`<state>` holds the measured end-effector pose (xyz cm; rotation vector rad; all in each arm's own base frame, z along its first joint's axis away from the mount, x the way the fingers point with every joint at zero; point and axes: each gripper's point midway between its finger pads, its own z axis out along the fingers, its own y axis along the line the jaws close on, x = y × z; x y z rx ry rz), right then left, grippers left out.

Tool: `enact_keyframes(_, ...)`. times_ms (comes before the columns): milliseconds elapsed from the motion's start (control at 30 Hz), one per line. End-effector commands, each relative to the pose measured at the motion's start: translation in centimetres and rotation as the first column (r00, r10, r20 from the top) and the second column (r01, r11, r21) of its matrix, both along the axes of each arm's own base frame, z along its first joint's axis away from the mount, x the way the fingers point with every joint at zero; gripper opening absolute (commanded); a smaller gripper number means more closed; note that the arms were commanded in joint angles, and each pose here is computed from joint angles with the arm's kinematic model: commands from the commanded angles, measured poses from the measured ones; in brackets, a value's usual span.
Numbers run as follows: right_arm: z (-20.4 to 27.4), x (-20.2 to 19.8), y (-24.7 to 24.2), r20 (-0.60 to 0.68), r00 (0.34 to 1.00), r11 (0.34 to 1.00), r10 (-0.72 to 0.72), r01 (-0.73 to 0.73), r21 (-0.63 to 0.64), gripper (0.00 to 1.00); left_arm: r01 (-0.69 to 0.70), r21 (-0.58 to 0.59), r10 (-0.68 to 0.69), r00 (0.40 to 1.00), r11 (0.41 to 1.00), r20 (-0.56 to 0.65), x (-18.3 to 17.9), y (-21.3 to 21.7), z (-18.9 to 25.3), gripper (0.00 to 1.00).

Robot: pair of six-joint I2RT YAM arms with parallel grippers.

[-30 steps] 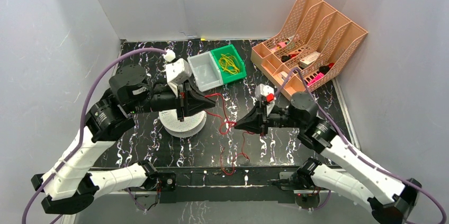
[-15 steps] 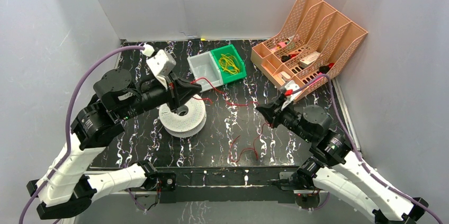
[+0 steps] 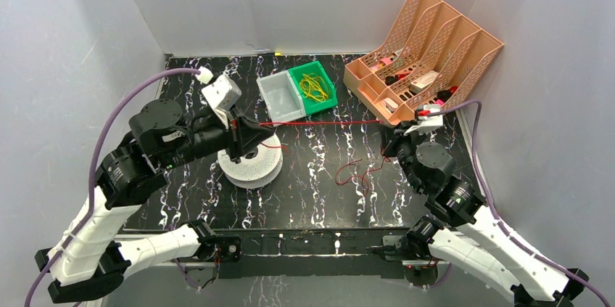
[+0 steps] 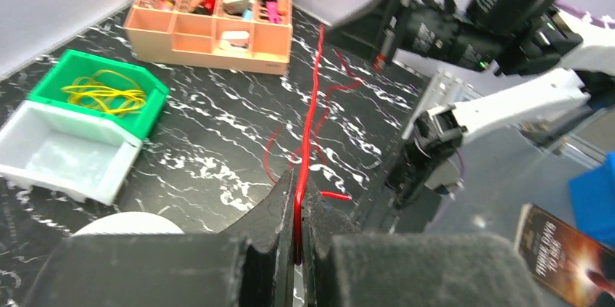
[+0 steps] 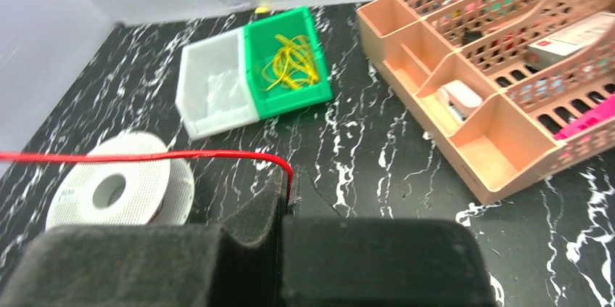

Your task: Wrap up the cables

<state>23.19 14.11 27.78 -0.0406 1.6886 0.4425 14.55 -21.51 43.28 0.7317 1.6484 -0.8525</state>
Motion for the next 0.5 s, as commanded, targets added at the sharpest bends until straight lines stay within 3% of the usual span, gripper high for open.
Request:
enact_keyframes(0, 2.9, 1.1, -5.7, 0.037, 0.947, 0.948, -0.318, 0.317, 0.037, 0.0, 0.146, -0.043, -0.148, 0.989, 0.988, -0.026, -2.5, -1.2, 0.5, 0.0)
enact_keyframes(167, 8.5, 0.6, -9.9, 0.139, 0.861, 0.873, -0.489, 0.481, 0.084, 0.0, 0.205, -0.045, -0.207, 0.976, 0.978, -0.063, -3.7, -1.6, -0.3, 0.0)
enact_keyframes(367, 16.3, -0.7, -12.2, 0.265, 0.807, 0.85, -0.527, 0.505, 0.153, 0.0, 0.295, -0.054, -0.299, 0.95, 0.954, -0.096, -5.2, -2.3, -1.3, 0.0)
enact_keyframes(467, 17.1, -1.0, -12.4, 0.258, 0.815, 0.855, -0.519, 0.5, 0.138, 0.0, 0.32, -0.048, -0.323, 0.941, 0.946, -0.099, -5.5, -2.5, -2.0, 0.0)
